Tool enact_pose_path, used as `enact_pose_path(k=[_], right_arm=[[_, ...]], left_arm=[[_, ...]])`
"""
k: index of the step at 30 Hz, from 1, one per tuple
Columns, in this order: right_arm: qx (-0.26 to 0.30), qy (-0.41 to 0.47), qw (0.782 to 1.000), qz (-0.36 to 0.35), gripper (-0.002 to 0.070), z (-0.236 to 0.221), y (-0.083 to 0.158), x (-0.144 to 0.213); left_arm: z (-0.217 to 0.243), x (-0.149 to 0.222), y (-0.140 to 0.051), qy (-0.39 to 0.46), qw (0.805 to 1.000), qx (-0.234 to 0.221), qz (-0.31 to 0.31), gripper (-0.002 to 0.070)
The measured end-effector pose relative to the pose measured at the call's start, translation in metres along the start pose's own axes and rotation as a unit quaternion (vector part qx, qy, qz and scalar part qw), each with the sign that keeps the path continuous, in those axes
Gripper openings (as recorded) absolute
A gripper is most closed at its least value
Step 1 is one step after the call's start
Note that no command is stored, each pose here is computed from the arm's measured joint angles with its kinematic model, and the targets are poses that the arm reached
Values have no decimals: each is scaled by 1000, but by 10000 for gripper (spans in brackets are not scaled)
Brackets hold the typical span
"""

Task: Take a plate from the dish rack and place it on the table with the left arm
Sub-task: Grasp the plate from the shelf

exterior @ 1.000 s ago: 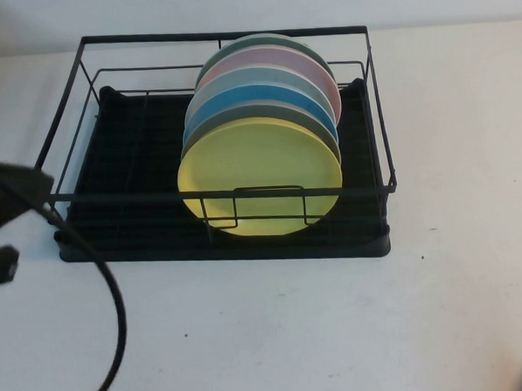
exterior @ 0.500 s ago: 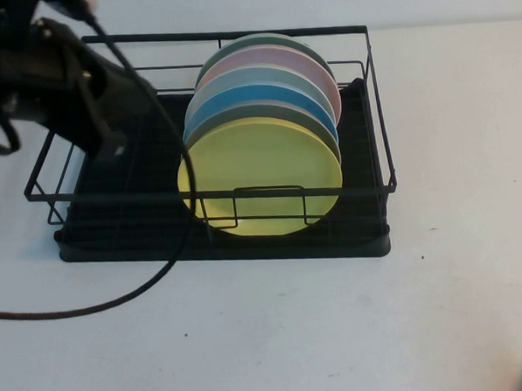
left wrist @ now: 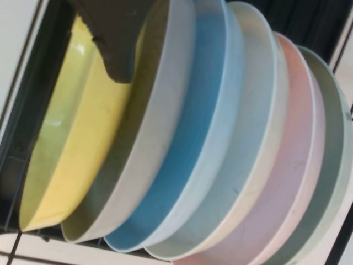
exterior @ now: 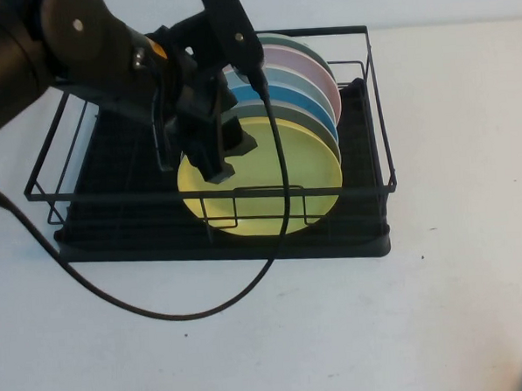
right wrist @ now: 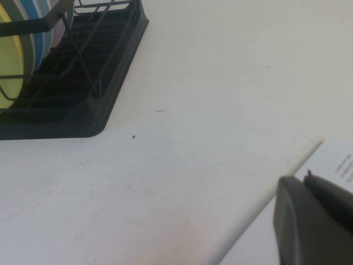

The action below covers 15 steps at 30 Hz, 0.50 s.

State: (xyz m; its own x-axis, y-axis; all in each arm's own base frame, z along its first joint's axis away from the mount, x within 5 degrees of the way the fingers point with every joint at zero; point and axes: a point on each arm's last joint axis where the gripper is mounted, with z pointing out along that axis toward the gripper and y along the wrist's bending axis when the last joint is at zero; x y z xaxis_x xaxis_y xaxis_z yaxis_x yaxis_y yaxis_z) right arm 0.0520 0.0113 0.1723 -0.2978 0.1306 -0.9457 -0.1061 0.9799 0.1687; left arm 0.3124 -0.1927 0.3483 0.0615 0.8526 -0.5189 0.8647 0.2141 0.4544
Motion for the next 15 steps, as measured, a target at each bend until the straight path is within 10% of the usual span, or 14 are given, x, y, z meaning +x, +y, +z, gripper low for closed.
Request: enact_pose_path(k=[15], right_arm=[[-4, 0, 1000, 10, -20, 0, 1, 0]], left_arm=[[11, -10, 0, -15, 999, -30, 22, 417]])
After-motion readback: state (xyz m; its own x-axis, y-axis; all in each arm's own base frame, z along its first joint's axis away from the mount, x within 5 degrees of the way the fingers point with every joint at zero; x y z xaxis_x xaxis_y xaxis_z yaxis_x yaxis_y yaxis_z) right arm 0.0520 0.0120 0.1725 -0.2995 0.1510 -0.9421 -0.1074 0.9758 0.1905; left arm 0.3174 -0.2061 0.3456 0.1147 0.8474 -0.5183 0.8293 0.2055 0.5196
